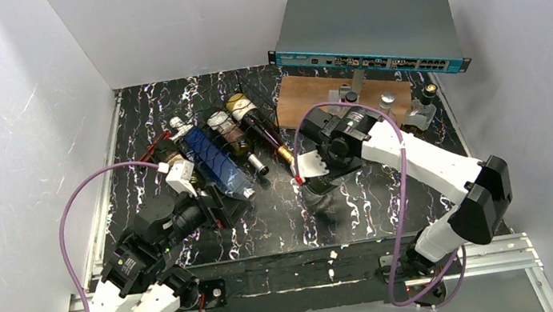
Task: Take the wine bottle off the wine rack
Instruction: Place the wine bottle at the center of the board.
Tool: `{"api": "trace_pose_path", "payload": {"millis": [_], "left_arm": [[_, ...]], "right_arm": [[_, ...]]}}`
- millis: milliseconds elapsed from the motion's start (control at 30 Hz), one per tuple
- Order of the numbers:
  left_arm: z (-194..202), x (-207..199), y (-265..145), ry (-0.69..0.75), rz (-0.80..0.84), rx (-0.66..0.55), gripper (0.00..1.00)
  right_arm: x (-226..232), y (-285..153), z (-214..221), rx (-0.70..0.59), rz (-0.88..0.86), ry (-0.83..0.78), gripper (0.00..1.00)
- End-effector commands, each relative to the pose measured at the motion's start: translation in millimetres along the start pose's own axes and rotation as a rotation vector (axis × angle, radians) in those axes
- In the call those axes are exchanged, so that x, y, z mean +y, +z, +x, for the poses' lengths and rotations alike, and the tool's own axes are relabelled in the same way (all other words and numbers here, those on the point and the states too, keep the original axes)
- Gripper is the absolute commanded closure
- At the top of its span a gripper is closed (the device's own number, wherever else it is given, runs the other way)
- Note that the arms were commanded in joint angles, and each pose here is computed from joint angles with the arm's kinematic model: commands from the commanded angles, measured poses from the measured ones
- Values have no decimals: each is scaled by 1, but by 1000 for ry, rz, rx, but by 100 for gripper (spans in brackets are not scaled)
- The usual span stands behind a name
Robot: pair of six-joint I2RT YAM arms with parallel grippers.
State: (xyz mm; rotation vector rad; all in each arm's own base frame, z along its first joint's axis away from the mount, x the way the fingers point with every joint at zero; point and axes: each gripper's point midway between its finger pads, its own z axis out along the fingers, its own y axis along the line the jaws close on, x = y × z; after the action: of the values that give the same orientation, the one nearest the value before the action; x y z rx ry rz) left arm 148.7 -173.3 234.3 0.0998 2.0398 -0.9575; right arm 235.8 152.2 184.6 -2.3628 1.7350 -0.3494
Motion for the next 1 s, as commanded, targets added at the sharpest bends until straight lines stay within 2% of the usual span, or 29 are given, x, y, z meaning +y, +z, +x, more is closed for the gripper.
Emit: {"api": "trace_pose_path", "payload": {"millis": [0,100,267,467,600,800,967], "left_arm": [[3,2,-4,-3,1,0,1],[8,4,-3,-7,4,5,1],[17,6,4,-19,20,24,1],[29,3,24,-21,78,66,1],[38,6,37,73,96,109,1],[41,14,44,258,117,87,1],[51,19,52,280,129,85,1]], "right_arm": [[-46,-33,0,37,163,-205,99],[-42,-30,-1,31,146,-202,99],[-34,-24,0,43,118,-212,91],[-28,-23,-9,18,89,-221,86],[-25,-21,-14,1,73,-222,83],[-24,-22,-20,-18,66,-224,75],[-24,-22,-25,-25,61,-229,67]]}}
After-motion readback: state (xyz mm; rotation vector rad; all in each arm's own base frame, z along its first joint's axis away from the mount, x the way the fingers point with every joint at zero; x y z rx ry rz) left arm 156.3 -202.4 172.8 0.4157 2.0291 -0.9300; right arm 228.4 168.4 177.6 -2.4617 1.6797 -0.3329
